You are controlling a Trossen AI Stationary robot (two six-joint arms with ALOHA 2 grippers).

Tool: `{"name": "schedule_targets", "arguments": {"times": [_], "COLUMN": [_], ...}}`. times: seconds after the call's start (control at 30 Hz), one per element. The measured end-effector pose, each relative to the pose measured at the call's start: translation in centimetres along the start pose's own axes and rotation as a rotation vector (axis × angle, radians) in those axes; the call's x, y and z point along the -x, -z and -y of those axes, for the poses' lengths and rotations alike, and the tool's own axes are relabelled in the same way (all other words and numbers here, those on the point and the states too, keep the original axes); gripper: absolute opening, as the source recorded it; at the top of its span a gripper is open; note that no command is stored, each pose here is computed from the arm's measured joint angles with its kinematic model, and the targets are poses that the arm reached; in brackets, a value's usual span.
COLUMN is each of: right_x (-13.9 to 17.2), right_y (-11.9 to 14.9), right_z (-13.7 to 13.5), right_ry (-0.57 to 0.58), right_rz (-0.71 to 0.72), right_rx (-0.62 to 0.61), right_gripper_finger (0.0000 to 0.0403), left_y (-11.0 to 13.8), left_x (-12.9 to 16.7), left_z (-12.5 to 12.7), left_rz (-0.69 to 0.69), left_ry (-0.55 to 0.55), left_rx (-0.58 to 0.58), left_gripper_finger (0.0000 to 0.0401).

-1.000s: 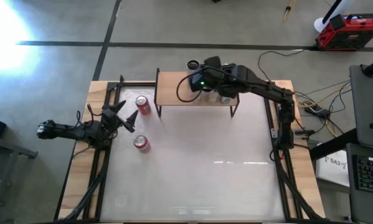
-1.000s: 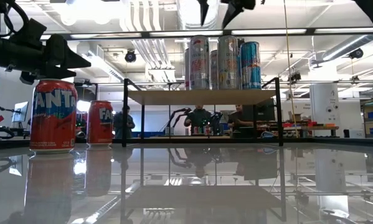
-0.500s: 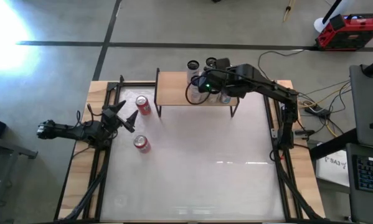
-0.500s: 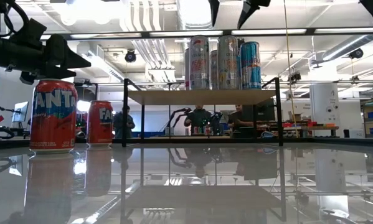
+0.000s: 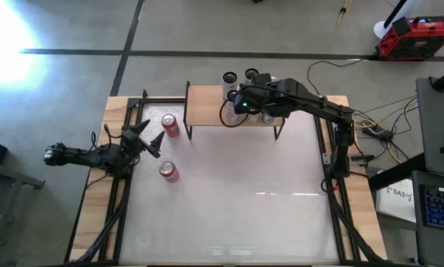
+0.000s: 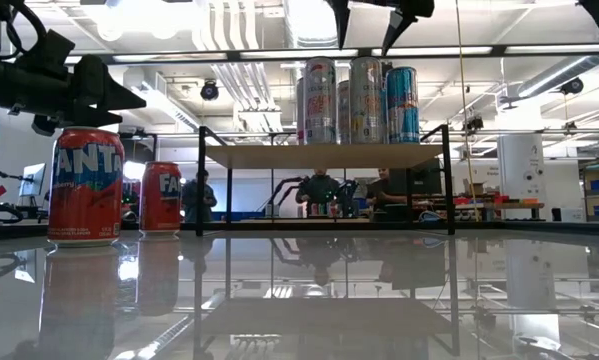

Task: Place canned beverage on shelf
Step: Adjust the white yellow soda can

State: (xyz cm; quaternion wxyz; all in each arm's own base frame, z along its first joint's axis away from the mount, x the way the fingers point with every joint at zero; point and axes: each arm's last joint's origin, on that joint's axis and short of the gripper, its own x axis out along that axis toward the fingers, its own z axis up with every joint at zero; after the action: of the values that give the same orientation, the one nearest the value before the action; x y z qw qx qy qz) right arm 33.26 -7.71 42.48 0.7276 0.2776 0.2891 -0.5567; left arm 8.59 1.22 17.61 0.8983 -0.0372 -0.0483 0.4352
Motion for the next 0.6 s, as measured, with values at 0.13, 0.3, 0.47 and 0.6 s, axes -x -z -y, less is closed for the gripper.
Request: {"name": "schedule_targets", "arguments": {"times": [0.13, 0.3, 0.47, 0.6], "right_x": [-0.6, -1.1, -1.3, -1.7], "right_y": [0.5, 0.9, 1.1, 1.4], "right_z": [-0.2, -0.3, -0.3, -0.3], "right_ry": [0.016, 0.026, 0.035, 0.051], "right_rz": [-0.024, -0.044, -0.048, -0.055], "right_rx": [-0.006, -0.003, -0.010, -0.019], "right_gripper_finger": [0.0371, 0.0371, 0.0371, 0.0371], "left_y": [0.0, 0.0, 0.0, 0.0], "left_x": [0.0, 0.0, 0.0, 0.0], "left_z": [0.0, 0.0, 0.0, 0.0], "left_rz": [0.000, 0.000, 0.000, 0.000], "left_ry": [0.000, 0.000, 0.000, 0.000], "left_rx": [0.000, 0.000, 0.000, 0.000], "left_gripper_finger": [0.0398, 0.0398, 0.0398, 0.0398]}}
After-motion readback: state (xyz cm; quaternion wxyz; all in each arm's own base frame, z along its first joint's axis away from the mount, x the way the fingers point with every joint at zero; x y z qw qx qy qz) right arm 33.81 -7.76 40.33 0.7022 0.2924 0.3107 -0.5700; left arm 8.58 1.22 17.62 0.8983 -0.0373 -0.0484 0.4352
